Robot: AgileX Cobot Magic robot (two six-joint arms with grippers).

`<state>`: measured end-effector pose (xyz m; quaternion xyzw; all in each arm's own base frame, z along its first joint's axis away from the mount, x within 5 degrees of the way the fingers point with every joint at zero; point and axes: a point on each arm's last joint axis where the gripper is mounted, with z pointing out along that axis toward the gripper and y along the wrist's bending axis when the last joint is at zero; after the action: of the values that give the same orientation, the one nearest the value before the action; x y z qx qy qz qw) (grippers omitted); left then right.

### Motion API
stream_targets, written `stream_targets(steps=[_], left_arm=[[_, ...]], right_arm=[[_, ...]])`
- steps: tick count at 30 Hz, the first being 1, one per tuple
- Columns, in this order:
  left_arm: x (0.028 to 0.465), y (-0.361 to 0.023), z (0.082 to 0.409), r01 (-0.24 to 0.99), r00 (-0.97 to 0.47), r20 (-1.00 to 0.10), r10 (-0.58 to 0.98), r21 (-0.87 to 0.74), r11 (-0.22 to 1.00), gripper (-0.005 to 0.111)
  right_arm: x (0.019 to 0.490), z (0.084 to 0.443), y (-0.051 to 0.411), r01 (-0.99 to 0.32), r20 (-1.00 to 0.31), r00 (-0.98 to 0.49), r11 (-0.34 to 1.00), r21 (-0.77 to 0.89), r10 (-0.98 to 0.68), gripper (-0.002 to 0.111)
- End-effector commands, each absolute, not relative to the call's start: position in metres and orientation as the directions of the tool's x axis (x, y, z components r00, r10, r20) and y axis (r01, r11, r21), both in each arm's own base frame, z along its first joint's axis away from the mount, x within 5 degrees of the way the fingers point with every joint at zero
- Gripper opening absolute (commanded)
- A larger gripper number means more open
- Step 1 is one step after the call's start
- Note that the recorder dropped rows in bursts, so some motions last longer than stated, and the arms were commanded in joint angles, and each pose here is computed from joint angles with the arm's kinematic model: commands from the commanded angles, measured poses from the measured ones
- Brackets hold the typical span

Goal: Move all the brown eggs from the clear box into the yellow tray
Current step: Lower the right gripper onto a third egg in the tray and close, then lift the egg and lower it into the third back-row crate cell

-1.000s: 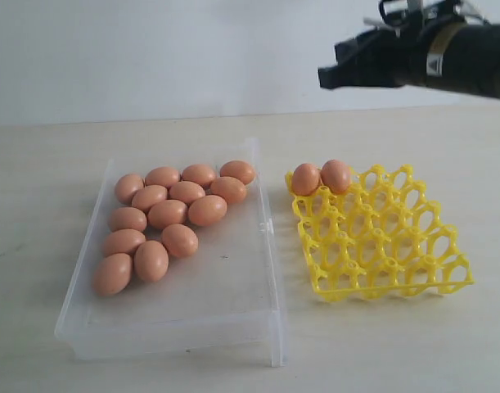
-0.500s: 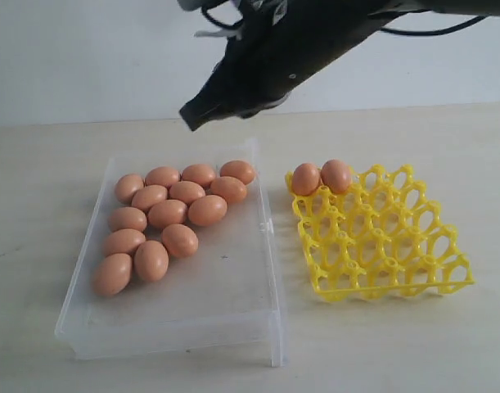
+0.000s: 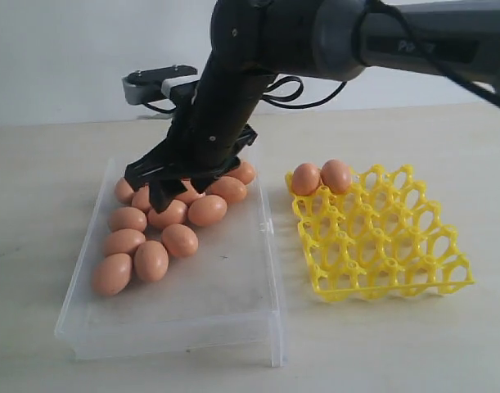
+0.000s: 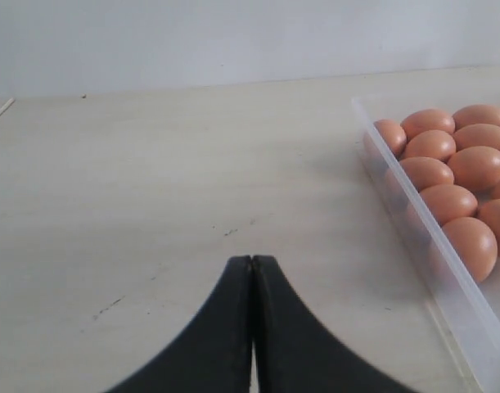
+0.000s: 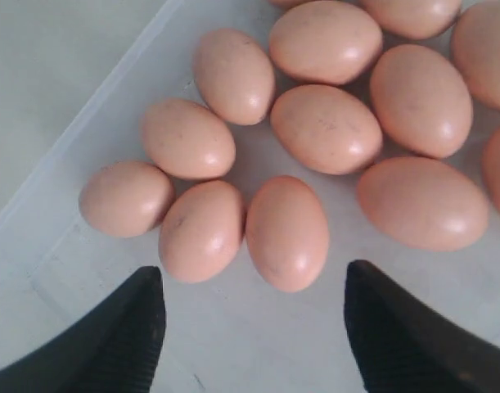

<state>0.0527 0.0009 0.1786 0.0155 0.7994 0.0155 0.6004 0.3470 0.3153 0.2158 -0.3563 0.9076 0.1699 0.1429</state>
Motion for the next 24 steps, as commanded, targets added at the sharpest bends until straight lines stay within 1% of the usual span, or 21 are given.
stream_targets(steps=[1, 8, 19, 24], left_arm=[[0.053, 0.001, 0.180, 0.003, -0.275, -0.960, 0.046, 0.047, 0.999, 0.000], [0.053, 0.001, 0.180, 0.003, -0.275, -0.960, 0.046, 0.047, 0.999, 0.000], [0.053, 0.001, 0.180, 0.003, -0.275, -0.960, 0.046, 0.047, 0.999, 0.000], [0.053, 0.001, 0.180, 0.003, -0.275, -0.960, 0.046, 0.047, 0.999, 0.000]], right_arm=[[0.347, 0.201, 0.330, -0.704, -0.338, -0.705, 0.673, 0.226, -0.624, 0.062], [0.356, 0.174, 0.336, -0.708, -0.296, -0.703, 0.675, 0.205, -0.647, 0.060], [0.370, 0.153, 0.342, -0.729, -0.284, -0.678, 0.670, 0.140, -0.678, 0.059], [0.374, 0.140, 0.343, -0.728, -0.250, -0.680, 0.673, 0.127, -0.689, 0.059]])
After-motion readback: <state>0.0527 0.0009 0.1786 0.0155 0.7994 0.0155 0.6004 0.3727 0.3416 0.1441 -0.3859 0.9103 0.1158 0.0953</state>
